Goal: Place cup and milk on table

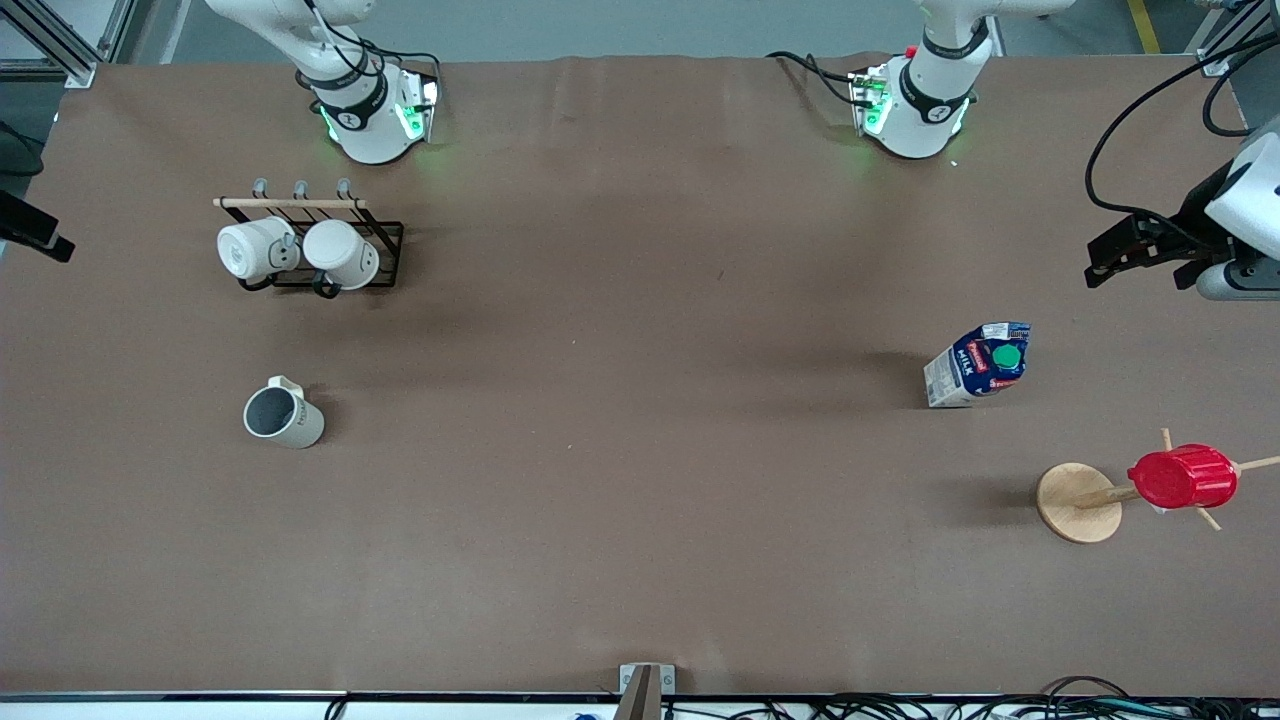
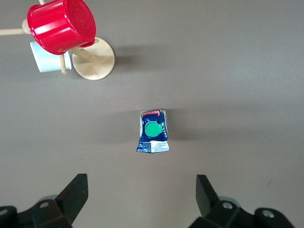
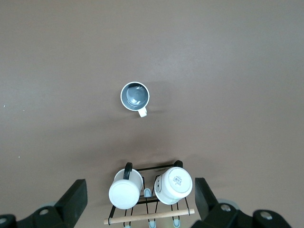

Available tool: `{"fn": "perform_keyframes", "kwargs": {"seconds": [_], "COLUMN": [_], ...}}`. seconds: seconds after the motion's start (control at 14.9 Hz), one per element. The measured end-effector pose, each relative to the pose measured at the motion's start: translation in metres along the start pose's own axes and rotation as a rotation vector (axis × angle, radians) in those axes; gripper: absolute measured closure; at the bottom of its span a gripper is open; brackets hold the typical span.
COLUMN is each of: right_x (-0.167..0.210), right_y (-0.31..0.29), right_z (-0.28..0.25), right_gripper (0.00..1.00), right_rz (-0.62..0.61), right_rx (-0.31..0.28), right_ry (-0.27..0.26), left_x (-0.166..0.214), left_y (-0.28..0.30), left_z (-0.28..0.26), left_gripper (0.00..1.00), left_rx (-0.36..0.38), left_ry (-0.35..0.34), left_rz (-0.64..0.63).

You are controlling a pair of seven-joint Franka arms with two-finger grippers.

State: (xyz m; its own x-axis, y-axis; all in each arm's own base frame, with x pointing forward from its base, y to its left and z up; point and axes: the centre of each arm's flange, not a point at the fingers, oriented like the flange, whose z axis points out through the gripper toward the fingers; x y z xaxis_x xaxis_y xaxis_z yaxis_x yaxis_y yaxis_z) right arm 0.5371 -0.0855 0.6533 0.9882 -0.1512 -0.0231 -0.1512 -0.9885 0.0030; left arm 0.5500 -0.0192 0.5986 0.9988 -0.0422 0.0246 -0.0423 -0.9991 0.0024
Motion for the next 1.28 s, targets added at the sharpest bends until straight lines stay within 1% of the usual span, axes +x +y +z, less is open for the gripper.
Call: {"fn": "perform_keyframes", "kwargs": {"seconds": [0.47, 0.74, 0.87, 1.01, 1.14, 1.28], "right_x": [0.000, 0.000, 0.000, 0.004, 0.013, 0.030], "right_y": [0.000, 0.003, 0.004, 0.004, 0.003, 0.000], "right_z": [0.000, 0.001, 0.000, 0.001, 0.016, 0.046], "right_gripper": [0.00, 0.00, 0.00, 0.00, 0.00, 0.00], "right_rz": [-0.005, -0.050, -0.050, -0.052, -0.058, -0.065], "right_rx": [0.000, 0.000, 0.000, -0.001, -0.001, -0.001], "right_ry": [0.000, -0.002, 0.004, 0.020, 0.024, 0.015], "left_x": [0.005, 0.009, 0.012, 0.014, 0.017, 0.023], "left_y": [-0.003, -0.015, -0.018, -0.012, -0.002, 0.007], "left_z": [0.005, 0.010, 0.012, 0.015, 0.020, 0.031], "left_gripper": [0.00, 0.00, 0.00, 0.00, 0.00, 0.00], "left_rx": [0.001, -0.025, -0.026, -0.026, -0.026, -0.026], "left_ry": [-0.002, -0.002, 0.007, 0.003, 0.001, 0.004], "left_rz": [-0.006, -0.035, -0.040, -0.030, -0.013, 0.002]}}
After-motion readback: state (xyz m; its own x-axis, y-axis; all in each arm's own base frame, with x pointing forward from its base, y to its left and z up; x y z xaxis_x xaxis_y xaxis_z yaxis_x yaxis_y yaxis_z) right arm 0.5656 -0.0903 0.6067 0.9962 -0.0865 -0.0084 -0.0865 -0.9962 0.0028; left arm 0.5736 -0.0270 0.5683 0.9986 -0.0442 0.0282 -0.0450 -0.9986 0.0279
